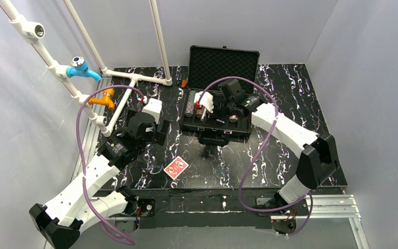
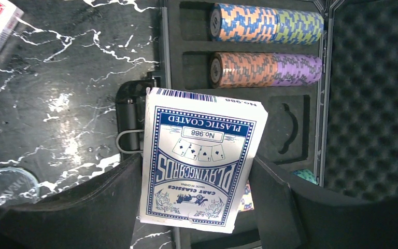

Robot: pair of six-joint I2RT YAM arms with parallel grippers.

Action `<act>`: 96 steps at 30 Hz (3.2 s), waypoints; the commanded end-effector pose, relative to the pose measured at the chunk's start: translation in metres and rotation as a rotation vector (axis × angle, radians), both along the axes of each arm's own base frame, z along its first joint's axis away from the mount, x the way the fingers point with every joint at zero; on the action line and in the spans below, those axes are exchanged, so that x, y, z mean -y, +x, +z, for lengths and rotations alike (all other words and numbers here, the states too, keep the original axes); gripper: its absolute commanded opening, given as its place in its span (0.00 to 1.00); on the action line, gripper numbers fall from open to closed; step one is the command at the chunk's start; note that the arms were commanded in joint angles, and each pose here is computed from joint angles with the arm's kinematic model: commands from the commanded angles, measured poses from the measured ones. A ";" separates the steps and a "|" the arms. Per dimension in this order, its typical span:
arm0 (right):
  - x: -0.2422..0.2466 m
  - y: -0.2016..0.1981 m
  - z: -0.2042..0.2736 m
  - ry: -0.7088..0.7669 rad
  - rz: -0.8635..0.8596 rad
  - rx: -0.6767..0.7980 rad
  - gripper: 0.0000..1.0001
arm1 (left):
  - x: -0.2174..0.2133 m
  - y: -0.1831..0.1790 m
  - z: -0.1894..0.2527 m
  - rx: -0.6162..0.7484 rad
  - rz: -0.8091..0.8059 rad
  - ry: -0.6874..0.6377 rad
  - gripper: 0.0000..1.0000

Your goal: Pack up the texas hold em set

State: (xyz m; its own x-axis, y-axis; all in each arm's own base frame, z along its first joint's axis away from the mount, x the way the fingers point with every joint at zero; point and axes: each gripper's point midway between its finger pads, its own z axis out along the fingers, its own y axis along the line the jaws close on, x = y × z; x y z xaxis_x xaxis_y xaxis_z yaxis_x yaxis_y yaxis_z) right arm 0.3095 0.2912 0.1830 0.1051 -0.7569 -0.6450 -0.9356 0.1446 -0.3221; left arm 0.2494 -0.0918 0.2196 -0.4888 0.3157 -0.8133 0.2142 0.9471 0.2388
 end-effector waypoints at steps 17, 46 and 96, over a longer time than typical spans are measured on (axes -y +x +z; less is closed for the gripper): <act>-0.010 0.059 -0.030 0.030 0.141 -0.031 0.61 | -0.010 0.004 -0.001 0.026 0.043 0.053 0.98; 0.015 0.062 -0.081 0.030 0.168 -0.139 0.60 | -0.006 0.007 -0.009 0.000 0.028 0.071 0.98; -0.011 0.066 0.031 0.577 -0.515 -0.056 0.98 | -0.008 0.005 -0.001 0.026 0.027 0.049 0.98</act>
State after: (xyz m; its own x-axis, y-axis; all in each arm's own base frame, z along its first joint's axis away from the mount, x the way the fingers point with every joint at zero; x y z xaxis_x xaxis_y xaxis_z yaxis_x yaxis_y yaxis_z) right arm 0.3691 0.2992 0.1679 -0.2303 -0.4038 -0.8854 -0.7981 0.5990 -0.0655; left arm 0.2541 -0.0861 0.2122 -0.4968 0.3571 -0.7910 0.2006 0.9340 0.2957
